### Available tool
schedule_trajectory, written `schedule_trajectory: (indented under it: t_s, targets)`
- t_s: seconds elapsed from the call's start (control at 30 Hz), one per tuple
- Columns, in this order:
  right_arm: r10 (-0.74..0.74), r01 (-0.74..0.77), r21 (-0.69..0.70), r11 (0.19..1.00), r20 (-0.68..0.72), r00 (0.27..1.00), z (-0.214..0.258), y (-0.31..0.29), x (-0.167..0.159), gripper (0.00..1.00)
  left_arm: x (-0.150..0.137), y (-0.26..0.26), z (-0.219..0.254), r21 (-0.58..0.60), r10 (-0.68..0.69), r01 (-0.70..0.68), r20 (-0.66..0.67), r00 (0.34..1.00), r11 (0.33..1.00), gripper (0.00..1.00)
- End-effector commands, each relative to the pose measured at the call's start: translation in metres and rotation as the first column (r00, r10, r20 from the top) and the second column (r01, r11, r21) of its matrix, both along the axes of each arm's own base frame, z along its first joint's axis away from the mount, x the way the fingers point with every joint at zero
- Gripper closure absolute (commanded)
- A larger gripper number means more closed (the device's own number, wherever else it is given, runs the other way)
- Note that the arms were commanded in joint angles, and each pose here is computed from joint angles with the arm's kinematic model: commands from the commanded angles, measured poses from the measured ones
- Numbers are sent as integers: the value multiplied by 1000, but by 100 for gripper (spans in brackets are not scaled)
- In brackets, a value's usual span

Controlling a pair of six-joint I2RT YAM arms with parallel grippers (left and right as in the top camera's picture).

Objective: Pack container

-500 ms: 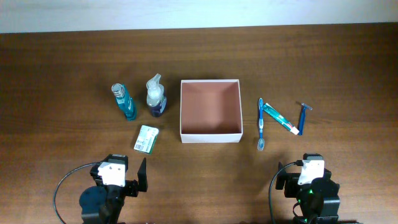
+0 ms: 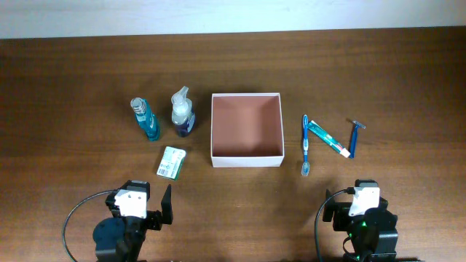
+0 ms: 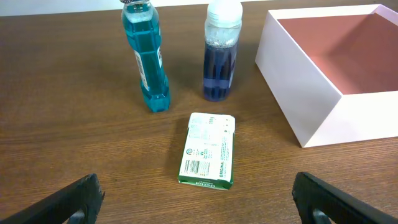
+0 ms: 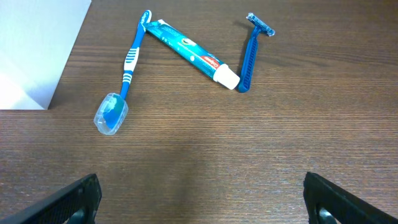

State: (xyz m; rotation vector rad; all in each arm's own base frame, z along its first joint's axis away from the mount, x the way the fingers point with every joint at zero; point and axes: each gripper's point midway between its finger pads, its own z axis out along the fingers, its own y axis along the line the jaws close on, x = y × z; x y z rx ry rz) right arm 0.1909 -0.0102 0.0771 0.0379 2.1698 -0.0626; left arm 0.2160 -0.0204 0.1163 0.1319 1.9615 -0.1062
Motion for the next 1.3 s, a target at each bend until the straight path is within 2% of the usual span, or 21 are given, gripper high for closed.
schedule_trajectory:
  t_s: [0.0,0.7,0.87,1.0,1.13,1.27]
  targets:
    - [-10,10,8,1000,1,1000,-2,-1,0,1,0,-3,-1,11,-20,20,8,1000,1000,0]
    - [-10,10,8,1000,1,1000,-2,-1,0,1,2,-3,5,11,-21,21,34,999,1000,0]
    - [-9,9,8,1000,1,1000,-2,-1,0,1,5,-2,45,-32,0,4,138,990,999,0]
    - [-9,9,8,1000,1,1000,-2,-1,0,1,-1,-2,83,-145,45,-21,167,985,989,0]
    - [-9,9,8,1000,1,1000,-2,-1,0,1,-3,-1,120,-164,63,-44,109,992,986,0]
    - [-10,10,8,1000,1,1000,-2,-1,0,1,8,2,142,-147,75,-91,-114,991,985,0]
